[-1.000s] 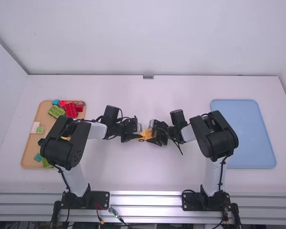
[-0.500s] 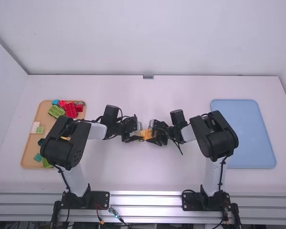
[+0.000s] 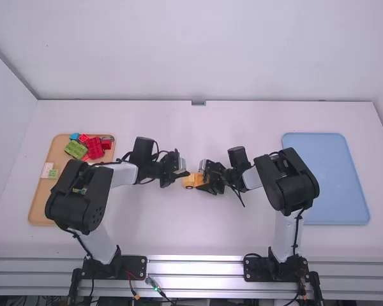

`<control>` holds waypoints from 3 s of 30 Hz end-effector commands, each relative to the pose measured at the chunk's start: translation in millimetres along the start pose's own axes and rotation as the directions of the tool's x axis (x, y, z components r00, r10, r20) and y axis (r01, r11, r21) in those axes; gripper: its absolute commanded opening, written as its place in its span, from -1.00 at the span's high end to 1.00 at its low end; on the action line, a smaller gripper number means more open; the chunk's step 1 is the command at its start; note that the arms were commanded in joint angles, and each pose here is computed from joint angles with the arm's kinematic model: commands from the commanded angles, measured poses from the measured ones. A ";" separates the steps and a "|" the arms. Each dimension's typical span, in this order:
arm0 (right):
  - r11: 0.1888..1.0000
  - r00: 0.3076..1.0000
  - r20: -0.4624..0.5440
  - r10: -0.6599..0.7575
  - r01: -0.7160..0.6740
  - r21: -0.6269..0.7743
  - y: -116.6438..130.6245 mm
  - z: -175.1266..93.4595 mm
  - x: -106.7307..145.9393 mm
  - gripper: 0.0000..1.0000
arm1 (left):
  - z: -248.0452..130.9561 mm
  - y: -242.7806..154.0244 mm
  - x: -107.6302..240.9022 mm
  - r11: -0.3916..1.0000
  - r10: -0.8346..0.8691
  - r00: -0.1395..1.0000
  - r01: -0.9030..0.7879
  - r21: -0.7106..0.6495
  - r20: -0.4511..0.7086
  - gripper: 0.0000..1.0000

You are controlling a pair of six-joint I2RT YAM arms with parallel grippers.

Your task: Assemble lego blocks to make yellow taxi

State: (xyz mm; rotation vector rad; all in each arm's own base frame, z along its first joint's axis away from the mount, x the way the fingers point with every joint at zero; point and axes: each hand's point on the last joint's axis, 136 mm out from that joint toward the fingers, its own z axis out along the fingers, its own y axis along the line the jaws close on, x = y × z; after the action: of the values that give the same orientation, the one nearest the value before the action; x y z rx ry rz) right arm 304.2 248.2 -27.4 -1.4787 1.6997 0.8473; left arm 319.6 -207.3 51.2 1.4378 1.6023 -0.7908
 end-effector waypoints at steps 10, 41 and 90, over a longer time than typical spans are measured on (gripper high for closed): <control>1.000 0.999 -0.039 0.023 -0.022 0.012 -0.5 2.5 10.2 0.10 | 16.0 -0.5 23.7 0.998 -0.056 0.998 0.057 0.034 -0.035 0.96; 1.000 0.999 -0.038 0.020 -0.020 0.014 -1.2 2.3 9.8 0.12 | -1.8 28.7 -40.6 1.000 -0.010 0.999 0.010 0.015 -0.037 0.33; 0.932 0.932 -0.342 -0.117 0.222 0.286 -30.6 -121.3 -97.0 -0.98 | -316.6 80.8 124.4 -0.019 -0.970 0.212 0.417 -0.909 0.118 -0.97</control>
State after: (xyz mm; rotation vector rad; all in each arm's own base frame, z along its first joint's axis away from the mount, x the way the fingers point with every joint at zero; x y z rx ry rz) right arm 324.6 187.5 103.7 -1.5824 1.8455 0.2382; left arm 343.5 111.9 82.1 -0.4405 2.7863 0.0253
